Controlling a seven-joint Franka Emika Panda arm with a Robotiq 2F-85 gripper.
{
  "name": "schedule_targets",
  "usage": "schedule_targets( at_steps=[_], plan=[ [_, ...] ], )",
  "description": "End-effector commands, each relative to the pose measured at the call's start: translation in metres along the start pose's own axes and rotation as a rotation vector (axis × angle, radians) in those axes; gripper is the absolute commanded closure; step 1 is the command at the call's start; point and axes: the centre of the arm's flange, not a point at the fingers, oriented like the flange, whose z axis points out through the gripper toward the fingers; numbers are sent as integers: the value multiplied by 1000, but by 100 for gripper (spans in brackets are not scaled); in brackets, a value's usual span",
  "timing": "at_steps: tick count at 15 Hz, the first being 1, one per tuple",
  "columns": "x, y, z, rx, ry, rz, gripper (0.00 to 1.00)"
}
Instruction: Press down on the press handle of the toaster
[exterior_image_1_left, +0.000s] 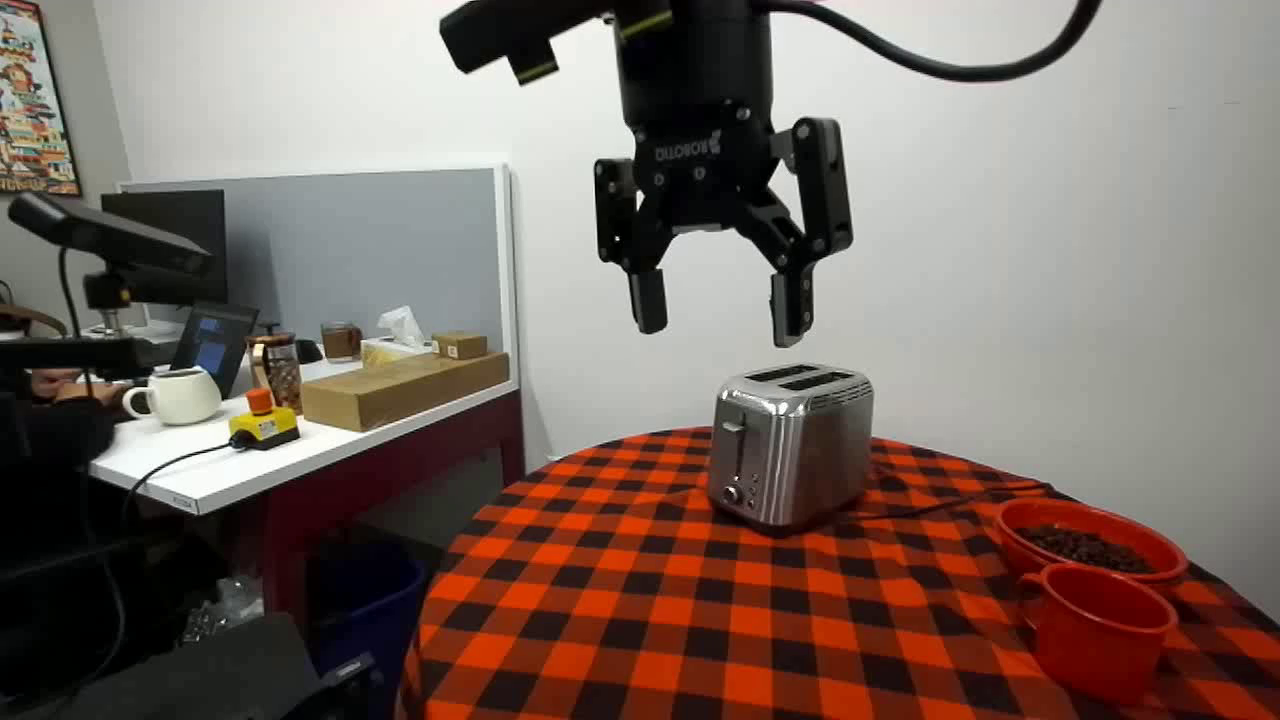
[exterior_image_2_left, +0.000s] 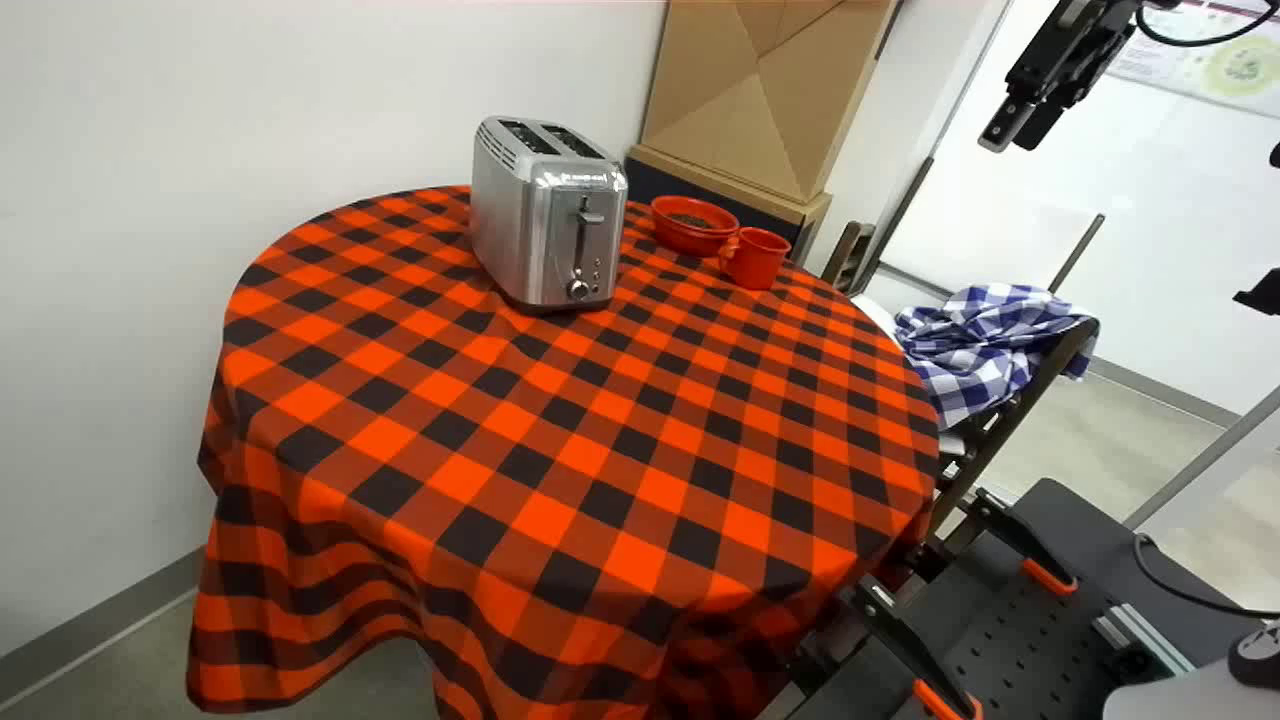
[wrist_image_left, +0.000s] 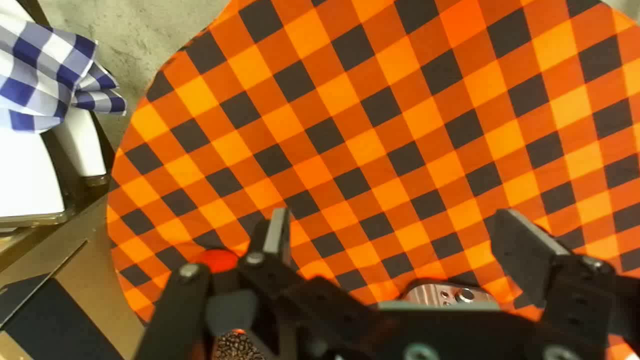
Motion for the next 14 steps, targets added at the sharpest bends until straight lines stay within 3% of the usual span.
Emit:
schedule_targets(
  at_steps=[1,5,7,14],
  plan=[
    [0,0,0,0,0,0,0],
    [18,1,9,6,-13,-11,0],
    [48,0,24,23,-16,-33,0],
    [180,-22,70,88,103,4,0]
  ],
)
